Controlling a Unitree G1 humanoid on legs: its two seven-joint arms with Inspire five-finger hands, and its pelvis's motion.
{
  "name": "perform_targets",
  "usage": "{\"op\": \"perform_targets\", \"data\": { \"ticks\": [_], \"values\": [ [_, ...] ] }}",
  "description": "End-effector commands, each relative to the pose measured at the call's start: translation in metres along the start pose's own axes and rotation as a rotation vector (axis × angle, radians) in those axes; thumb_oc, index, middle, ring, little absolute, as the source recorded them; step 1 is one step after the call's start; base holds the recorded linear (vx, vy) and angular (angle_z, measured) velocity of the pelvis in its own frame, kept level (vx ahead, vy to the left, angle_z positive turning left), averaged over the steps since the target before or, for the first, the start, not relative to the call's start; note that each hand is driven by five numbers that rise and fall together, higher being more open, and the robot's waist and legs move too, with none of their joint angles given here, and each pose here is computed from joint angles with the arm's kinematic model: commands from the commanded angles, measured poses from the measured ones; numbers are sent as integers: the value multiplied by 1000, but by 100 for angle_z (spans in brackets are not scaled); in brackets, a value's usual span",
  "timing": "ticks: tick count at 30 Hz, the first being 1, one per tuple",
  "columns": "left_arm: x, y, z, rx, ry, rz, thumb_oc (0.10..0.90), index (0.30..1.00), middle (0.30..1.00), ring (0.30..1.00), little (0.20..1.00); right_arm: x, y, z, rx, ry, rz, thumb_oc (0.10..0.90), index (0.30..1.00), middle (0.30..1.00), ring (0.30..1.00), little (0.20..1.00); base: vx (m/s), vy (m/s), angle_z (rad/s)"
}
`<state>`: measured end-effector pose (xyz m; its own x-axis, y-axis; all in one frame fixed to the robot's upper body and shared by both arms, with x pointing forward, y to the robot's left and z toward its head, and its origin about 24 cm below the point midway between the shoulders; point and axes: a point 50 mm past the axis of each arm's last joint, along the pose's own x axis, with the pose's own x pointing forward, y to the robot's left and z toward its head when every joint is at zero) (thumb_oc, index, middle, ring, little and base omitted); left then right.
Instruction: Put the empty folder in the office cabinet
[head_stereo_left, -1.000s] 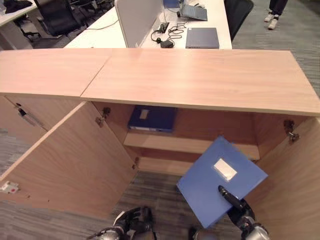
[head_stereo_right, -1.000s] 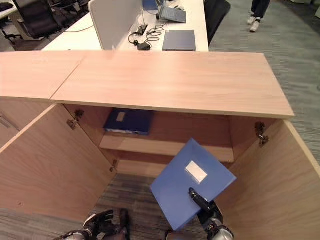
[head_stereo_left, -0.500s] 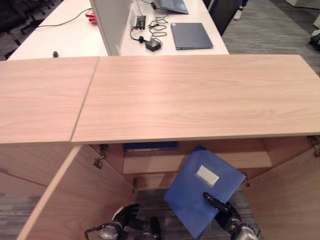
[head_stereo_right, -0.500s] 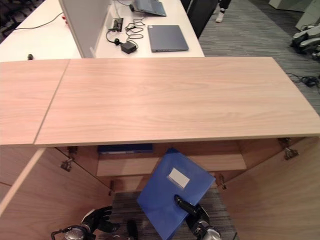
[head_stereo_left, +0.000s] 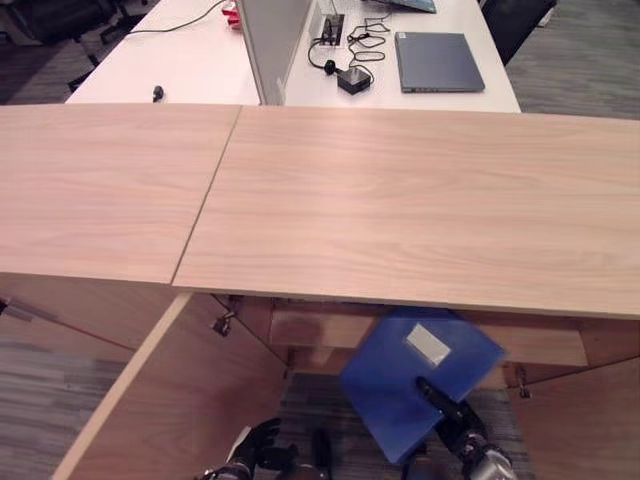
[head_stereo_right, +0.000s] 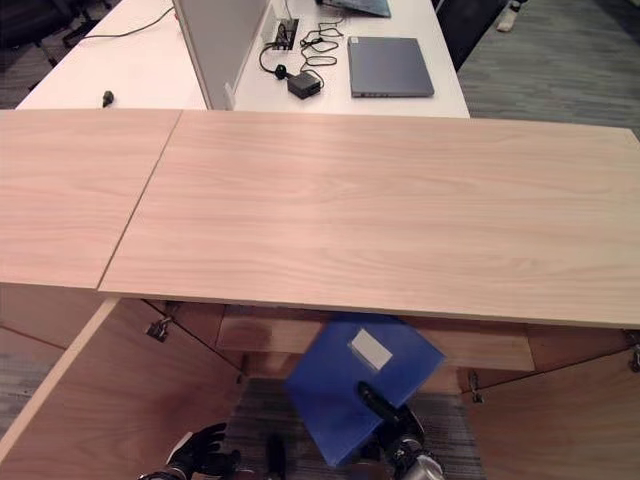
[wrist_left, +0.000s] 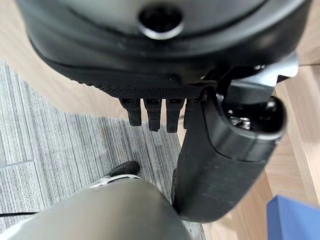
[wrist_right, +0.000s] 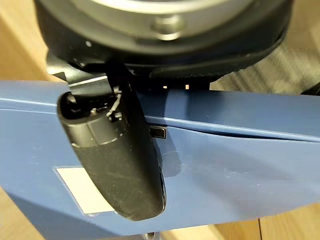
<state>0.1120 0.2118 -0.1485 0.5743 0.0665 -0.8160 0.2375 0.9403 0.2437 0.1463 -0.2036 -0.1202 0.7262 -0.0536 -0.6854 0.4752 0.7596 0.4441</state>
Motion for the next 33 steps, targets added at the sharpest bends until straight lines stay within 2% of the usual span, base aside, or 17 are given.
{"op": "perform_targets", "data": {
  "ticks": [1, 12, 20, 25, 33],
  "values": [
    [-27, -17, -68, 179, 249, -109, 800, 900, 900, 900, 900, 2, 28, 64, 8, -263, 165, 400, 300, 300, 300, 300, 83, -94, 9],
    [-43, -9, -91, 176, 298, -117, 800, 900, 900, 900, 900, -6, 11, 58, -7, -233, 139, 400, 300, 300, 300, 300, -11, -156, -2],
    [-52, -16, -105, 173, 337, -177, 800, 900, 900, 900, 900, -11, 20, 88, 54, -373, 196, 400, 300, 300, 300, 300, -21, -232, 12],
    [-57, -13, -111, 218, 351, -237, 800, 900, 900, 900, 900, -17, 33, 156, 241, -677, 209, 400, 300, 300, 300, 300, 12, -165, 19],
    [-48, 12, -93, 311, 285, -276, 800, 900, 900, 900, 900, -27, 62, 262, 433, -1003, 218, 400, 300, 300, 300, 300, 4, 1, 23]
  ]
}}
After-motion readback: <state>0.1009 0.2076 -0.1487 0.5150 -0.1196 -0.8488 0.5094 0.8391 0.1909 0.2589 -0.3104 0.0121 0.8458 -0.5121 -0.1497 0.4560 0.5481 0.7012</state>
